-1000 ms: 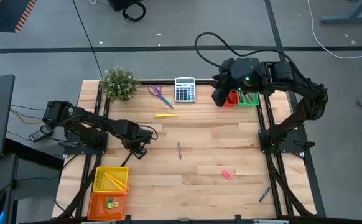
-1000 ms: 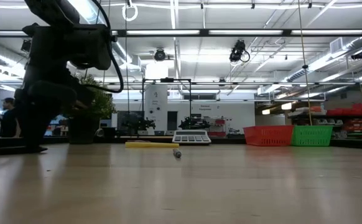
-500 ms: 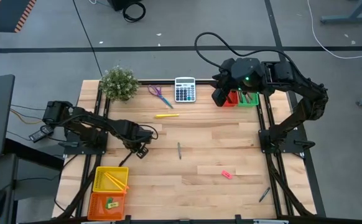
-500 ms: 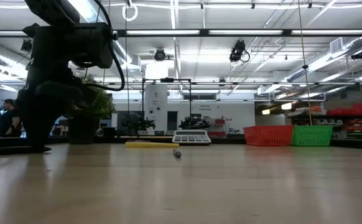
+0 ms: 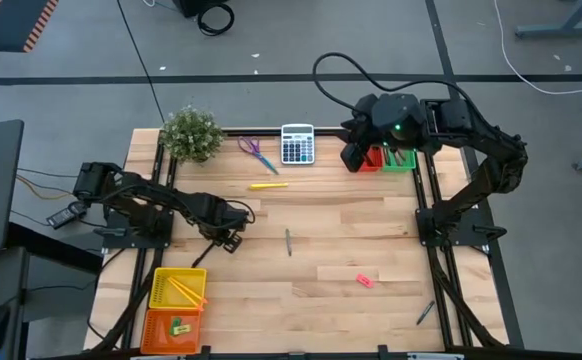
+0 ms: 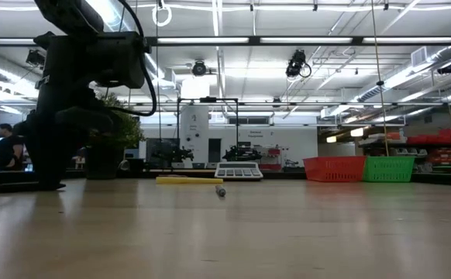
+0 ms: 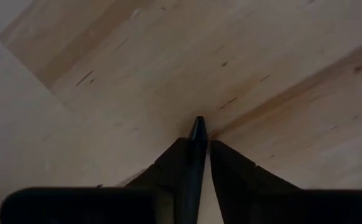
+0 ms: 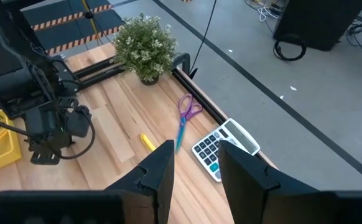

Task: Sort crayons/erasers/pens/pencils in bins
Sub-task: Put the black pen into the red bin

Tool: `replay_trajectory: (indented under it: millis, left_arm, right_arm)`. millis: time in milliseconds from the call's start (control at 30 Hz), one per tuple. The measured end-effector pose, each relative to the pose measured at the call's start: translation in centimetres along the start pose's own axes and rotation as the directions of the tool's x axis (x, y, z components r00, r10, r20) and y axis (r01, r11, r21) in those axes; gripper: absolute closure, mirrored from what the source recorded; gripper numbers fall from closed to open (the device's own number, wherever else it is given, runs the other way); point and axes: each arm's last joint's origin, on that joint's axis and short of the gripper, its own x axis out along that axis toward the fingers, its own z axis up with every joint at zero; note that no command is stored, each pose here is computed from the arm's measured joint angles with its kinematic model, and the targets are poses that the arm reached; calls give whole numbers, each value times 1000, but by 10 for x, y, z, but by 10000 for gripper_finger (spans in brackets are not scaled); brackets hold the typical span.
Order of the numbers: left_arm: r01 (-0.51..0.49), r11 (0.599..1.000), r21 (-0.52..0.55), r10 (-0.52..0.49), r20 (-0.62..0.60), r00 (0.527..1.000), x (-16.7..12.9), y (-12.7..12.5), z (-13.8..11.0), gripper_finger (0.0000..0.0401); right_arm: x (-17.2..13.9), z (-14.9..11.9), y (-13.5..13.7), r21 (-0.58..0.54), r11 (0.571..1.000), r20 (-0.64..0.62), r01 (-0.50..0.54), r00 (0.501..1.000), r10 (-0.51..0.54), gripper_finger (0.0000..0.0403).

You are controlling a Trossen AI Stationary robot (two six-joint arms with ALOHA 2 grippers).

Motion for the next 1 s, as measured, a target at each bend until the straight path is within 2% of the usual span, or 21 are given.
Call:
replay_trajectory:
  millis: [233,633,1000]
  left_arm:
    - [8,1000,-1,-8,1,1000,0,0,0,349]
    - [24,1000,-19,-24,22,999,-3,0,0,352]
    - [123,991,-43,-118,101,988,-20,6,9,345]
  right_arm:
    - [0,0,0,-12,1000,0,0,1000,0,272]
    - [0,0,-1,-34,999,12,35,999,-35,272]
    - [0,2,-2,-32,996,36,80,996,-79,272]
